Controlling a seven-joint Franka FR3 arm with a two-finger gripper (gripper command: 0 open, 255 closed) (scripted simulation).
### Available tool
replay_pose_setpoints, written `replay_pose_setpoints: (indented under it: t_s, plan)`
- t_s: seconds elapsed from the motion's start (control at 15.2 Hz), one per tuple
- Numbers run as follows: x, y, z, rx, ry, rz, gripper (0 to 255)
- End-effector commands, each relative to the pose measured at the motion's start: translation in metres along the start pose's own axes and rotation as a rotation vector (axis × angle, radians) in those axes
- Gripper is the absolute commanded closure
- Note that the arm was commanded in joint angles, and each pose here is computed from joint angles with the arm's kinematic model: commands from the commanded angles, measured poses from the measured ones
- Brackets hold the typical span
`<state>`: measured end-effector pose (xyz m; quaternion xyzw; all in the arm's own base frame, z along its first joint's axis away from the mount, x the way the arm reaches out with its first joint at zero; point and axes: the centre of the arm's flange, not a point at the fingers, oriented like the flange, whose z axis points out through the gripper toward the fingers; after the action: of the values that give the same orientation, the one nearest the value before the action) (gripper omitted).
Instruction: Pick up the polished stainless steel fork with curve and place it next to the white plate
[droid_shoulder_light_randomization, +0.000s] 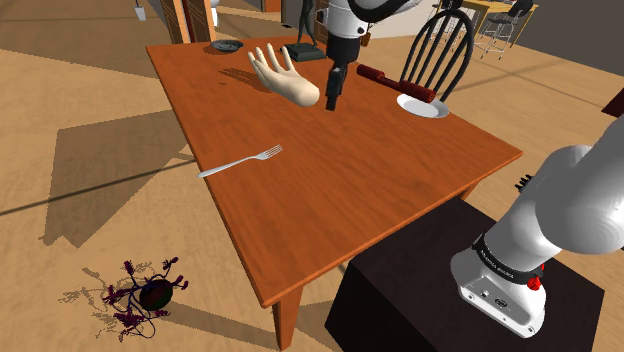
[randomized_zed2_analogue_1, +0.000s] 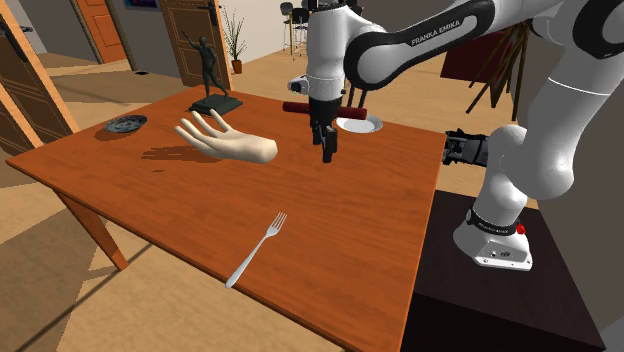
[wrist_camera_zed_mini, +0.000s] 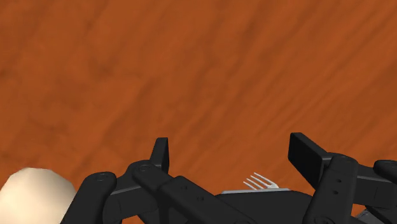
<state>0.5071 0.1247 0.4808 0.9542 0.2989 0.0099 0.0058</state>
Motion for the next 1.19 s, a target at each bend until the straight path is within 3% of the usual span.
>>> replay_pose_setpoints:
  t_s: [0.0,0.73,1.12]
  plan:
    - [0.025,-0.008,0.013,-0.001,-0.006,-0.067,0]
    - [0.141,-0.074,0.080,-0.009,-0.039,-0.425,0]
    - [0.182,-0.115,0.116,-0.013,-0.054,-0.584,0]
